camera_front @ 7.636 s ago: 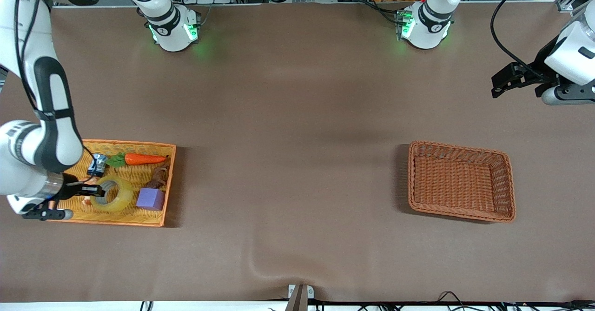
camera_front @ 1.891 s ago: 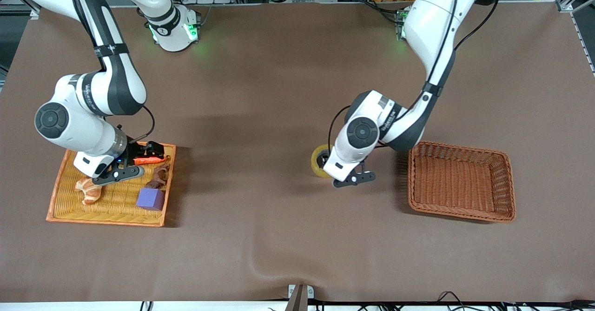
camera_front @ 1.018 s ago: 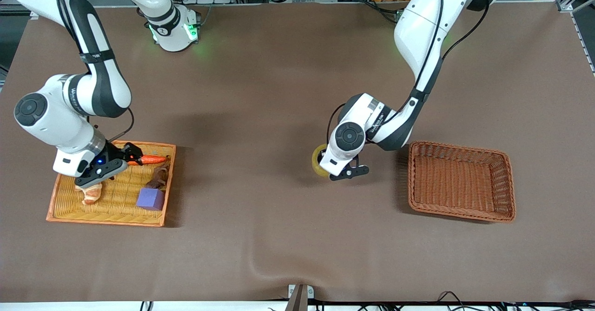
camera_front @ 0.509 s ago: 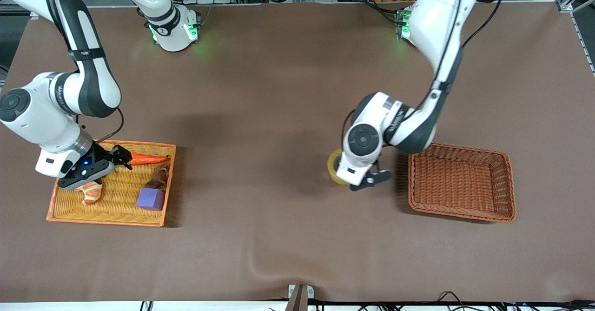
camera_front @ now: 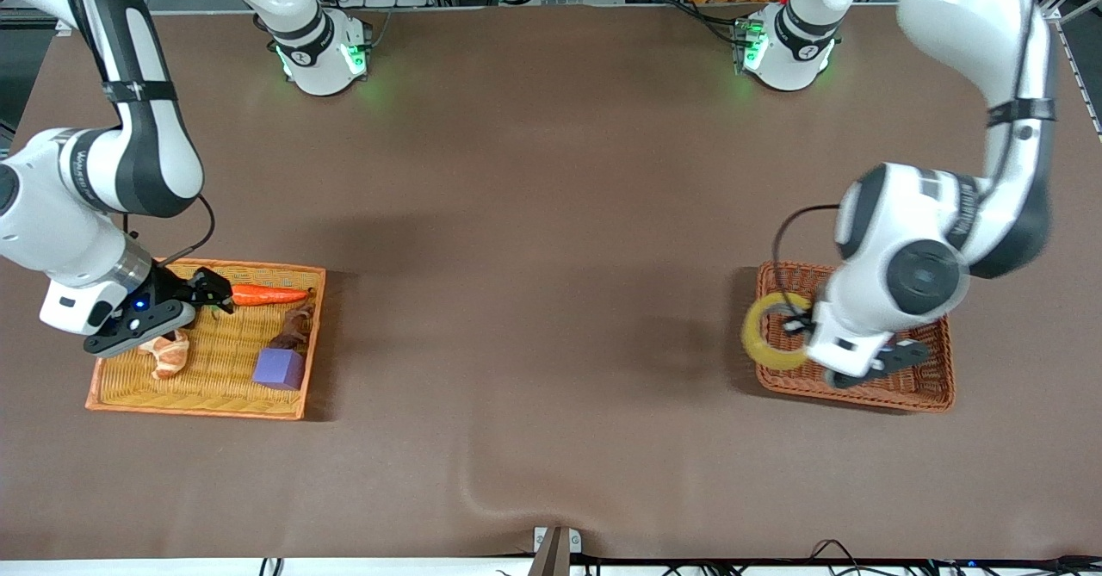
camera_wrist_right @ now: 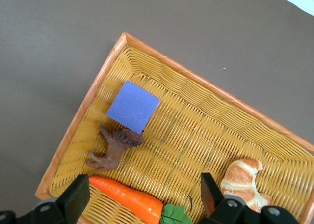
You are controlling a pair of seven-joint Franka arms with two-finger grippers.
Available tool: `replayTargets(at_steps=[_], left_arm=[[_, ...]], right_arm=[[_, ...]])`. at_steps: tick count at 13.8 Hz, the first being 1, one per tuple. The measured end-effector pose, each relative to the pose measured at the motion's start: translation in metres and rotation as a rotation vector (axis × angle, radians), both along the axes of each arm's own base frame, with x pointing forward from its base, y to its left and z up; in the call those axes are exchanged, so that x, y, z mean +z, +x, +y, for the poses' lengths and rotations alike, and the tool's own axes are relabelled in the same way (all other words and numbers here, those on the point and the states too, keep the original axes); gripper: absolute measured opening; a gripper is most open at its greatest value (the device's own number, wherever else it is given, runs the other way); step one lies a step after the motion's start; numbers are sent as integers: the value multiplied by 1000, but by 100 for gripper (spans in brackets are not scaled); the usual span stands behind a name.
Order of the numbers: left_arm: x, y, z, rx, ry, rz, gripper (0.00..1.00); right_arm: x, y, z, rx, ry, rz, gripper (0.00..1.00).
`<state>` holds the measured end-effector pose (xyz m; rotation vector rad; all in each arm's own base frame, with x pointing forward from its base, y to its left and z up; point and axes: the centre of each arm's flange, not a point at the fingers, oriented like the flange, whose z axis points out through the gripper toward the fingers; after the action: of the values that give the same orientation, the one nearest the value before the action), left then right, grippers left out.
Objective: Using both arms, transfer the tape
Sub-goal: 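Carry the tape roll into the brown basket with the left gripper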
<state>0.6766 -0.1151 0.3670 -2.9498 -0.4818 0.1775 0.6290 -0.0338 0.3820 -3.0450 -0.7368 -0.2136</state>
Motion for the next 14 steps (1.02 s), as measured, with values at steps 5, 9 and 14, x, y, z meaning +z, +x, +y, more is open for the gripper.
replayTargets(at_steps=[5,9,14], left_arm=[[-97,8,131,14,-33,120,22],[-152,8,138,6,-47,145,29],[-80,24,133,-7,-45,48,78]], right_arm=[[26,6,6,-133,26,59,100],[29,9,6,-171,30,69,100],[32,15,5,-244,34,115,100]])
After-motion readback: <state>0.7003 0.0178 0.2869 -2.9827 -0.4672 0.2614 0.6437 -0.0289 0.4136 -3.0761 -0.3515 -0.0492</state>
